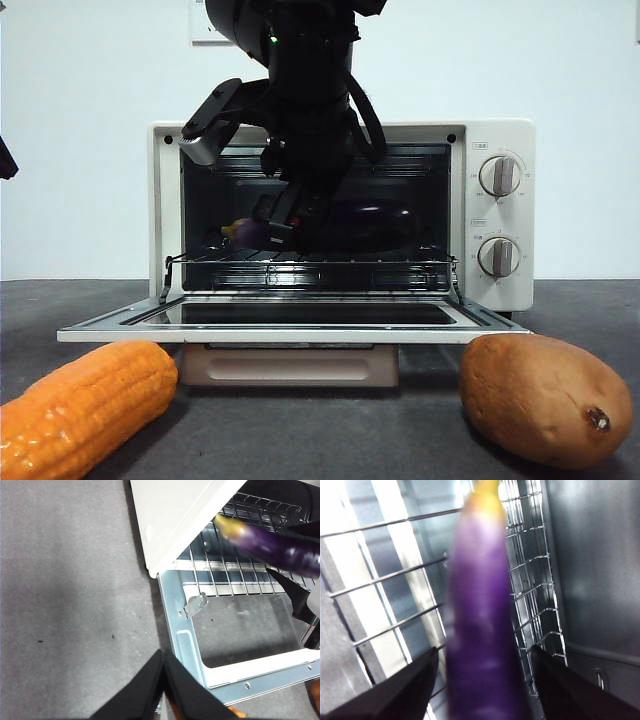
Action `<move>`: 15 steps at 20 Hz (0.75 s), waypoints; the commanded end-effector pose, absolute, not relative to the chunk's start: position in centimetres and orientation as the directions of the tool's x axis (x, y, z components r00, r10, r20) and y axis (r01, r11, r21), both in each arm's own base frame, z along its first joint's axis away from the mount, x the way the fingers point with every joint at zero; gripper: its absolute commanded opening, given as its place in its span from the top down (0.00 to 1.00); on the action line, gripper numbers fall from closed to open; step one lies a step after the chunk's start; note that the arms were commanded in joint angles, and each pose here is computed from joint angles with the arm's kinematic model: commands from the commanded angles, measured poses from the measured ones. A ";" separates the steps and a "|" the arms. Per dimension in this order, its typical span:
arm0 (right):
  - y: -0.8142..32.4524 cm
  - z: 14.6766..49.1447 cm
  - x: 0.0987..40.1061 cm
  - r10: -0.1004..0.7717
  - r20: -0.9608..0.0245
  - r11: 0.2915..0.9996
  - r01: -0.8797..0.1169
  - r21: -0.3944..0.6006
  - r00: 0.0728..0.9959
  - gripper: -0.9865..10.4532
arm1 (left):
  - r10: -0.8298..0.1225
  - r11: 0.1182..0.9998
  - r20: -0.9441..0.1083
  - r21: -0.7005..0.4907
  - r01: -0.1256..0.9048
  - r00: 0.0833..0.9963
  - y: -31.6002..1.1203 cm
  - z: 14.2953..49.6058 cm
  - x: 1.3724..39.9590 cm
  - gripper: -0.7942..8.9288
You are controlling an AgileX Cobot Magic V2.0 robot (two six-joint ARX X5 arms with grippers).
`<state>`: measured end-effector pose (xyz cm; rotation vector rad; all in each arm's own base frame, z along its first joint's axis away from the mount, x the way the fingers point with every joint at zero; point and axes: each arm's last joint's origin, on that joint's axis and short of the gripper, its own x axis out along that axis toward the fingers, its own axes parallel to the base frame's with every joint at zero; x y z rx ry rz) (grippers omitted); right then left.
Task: Take the eggplant from the table,put the eggplant in the oven
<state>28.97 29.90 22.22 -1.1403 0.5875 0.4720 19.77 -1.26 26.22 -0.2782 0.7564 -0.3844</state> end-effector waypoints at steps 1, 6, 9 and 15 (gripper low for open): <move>30.9 21.8 28.8 0.065 -0.651 0.360 -0.626 -0.691 0.756 0.65 | -0.437 0.893 -0.606 -0.379 0.241 0.665 -1.2 26.3 19.9 0.91; 31.8 21.9 27.7 0.090 -0.651 0.340 -0.638 -0.691 0.754 0.65 | -0.437 0.893 -0.606 -0.380 0.241 0.664 -1.2 26.3 19.9 0.91; 32.3 22.3 27.1 0.110 -0.645 0.334 -0.639 -0.693 0.756 0.65 | -0.437 0.893 -0.611 -0.381 0.238 0.661 -1.2 26.2 20.1 0.91; 32.8 26.6 23.8 0.221 -0.589 0.387 -0.625 -0.678 0.777 0.66 | -0.444 0.890 -0.664 -0.405 0.210 0.602 -1.3 24.3 21.8 0.91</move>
